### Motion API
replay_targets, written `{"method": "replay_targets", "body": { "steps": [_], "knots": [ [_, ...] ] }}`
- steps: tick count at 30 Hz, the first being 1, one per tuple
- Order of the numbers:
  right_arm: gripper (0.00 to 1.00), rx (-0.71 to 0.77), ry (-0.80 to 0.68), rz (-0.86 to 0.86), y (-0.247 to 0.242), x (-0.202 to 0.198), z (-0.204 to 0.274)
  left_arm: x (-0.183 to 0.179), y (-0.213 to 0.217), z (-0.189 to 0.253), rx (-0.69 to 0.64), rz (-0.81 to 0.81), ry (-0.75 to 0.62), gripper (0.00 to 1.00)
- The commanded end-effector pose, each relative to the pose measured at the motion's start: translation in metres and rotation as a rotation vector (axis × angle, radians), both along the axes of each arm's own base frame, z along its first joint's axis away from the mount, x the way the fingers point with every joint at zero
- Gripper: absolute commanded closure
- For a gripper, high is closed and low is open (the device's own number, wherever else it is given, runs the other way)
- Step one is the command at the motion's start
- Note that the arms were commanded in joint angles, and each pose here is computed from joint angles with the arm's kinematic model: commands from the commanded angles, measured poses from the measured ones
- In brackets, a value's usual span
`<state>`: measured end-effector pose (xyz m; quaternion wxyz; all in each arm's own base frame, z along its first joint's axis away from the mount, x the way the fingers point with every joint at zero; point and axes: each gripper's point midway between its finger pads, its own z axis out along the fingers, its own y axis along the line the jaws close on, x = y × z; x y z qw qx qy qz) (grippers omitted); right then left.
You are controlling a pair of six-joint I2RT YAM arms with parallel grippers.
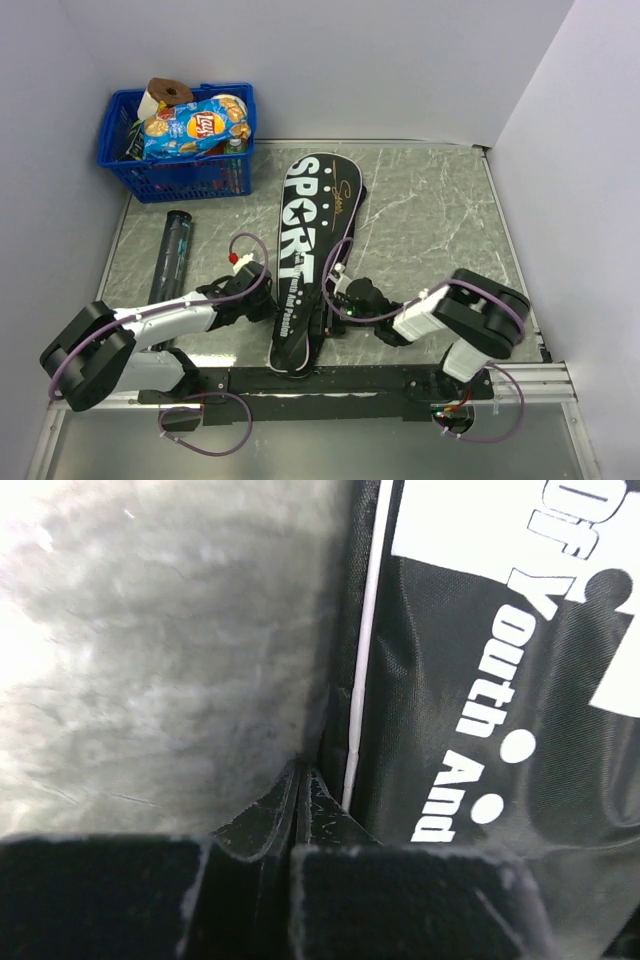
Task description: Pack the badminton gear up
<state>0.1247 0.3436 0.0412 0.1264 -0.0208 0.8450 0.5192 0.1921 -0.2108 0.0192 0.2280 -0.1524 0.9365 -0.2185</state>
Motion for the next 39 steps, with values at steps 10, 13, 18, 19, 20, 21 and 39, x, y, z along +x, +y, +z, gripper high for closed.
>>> {"method": "replay_targets", "body": {
  "steps": [10,13,18,19,20,21,39],
  "knots": [
    [0.26,-0.525,-0.196,-0.346,-0.137,0.050,0.015,-0.007,0.007,0.009,0.057,-0.019,-0.006,0.99],
    [0.26,-0.542,-0.206,-0.462,-0.168,0.084,0.030,-0.002,0.005,0.020,0.049,-0.016,-0.036,0.99],
    [0.26,-0.472,-0.208,-0.531,-0.176,0.134,0.051,0.013,0.018,0.065,0.166,0.038,-0.177,0.95],
    [0.26,-0.438,-0.230,-0.543,-0.172,0.147,0.062,0.020,0.013,0.084,0.154,0.048,-0.218,0.94],
    [0.26,-0.448,-0.212,-0.546,-0.172,0.154,0.056,0.022,0.011,0.093,0.150,0.049,-0.241,0.92],
    [0.26,-0.435,-0.216,-0.555,-0.171,0.162,0.059,0.025,0.005,0.104,0.141,0.032,-0.281,0.89],
    [0.28,-0.213,-0.155,-0.585,-0.167,0.312,0.038,0.046,-0.114,0.062,-0.017,-0.228,-0.194,0.95]
  ]
}}
